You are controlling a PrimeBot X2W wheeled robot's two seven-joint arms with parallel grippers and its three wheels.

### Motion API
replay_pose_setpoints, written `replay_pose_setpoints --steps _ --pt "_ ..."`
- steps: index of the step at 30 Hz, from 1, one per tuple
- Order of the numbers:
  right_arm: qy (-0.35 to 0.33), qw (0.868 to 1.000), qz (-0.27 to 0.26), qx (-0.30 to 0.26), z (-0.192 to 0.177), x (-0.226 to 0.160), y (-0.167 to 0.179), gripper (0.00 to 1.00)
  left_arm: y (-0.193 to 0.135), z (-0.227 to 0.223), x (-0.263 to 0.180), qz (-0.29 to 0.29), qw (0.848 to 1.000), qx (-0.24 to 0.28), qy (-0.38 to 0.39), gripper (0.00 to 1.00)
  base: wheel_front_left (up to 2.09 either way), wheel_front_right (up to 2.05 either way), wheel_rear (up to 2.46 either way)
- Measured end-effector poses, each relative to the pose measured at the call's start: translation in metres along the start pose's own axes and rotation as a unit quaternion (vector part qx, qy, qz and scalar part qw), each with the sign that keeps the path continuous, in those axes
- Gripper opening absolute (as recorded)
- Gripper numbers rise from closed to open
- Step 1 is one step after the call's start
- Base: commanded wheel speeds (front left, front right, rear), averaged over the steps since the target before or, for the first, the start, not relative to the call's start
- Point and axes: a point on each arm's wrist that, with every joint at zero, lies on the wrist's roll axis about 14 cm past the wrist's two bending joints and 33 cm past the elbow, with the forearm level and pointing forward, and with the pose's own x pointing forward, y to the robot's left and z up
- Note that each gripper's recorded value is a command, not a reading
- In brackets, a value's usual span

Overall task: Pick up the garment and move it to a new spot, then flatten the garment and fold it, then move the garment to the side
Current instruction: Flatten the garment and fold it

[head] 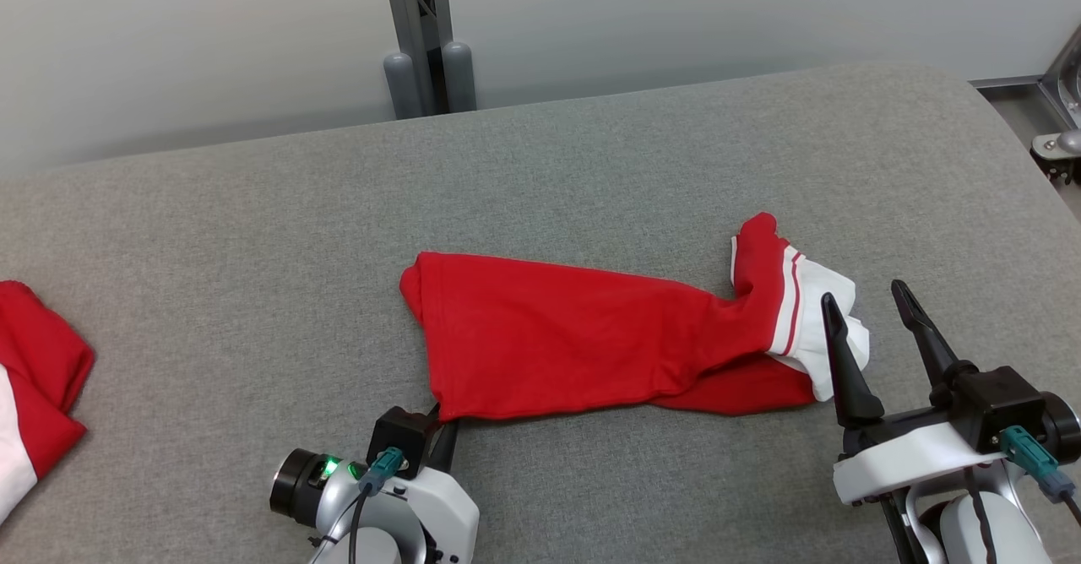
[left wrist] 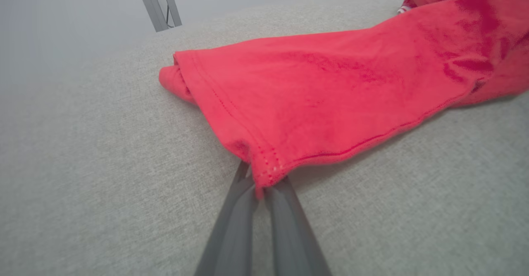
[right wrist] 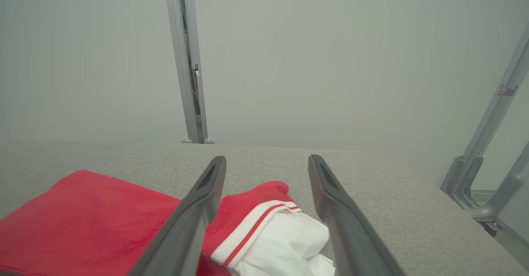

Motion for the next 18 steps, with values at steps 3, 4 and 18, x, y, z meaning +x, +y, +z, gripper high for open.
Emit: replay_pose_setpoints --steps 3,4,18 --pt "-0.001 1.000 0.002 0.000 0.001 0.000 0.001 1.00 0.002 0.005 -0.002 0.005 1.000 -0.006 -0.010 0.00 0.00 0.00 0.00" --pt "-0.001 1.000 0.002 0.000 0.001 0.000 0.001 1.00 0.002 0.005 -0.002 0.005 1.000 -0.006 -0.010 0.00 0.00 0.00 0.00" --pt "-0.014 1.000 0.010 0.000 0.011 -0.009 0.007 1.00 0.011 0.028 -0.024 0.034 0.997 -0.021 -0.058 0.00 0.00 0.00 0.00"
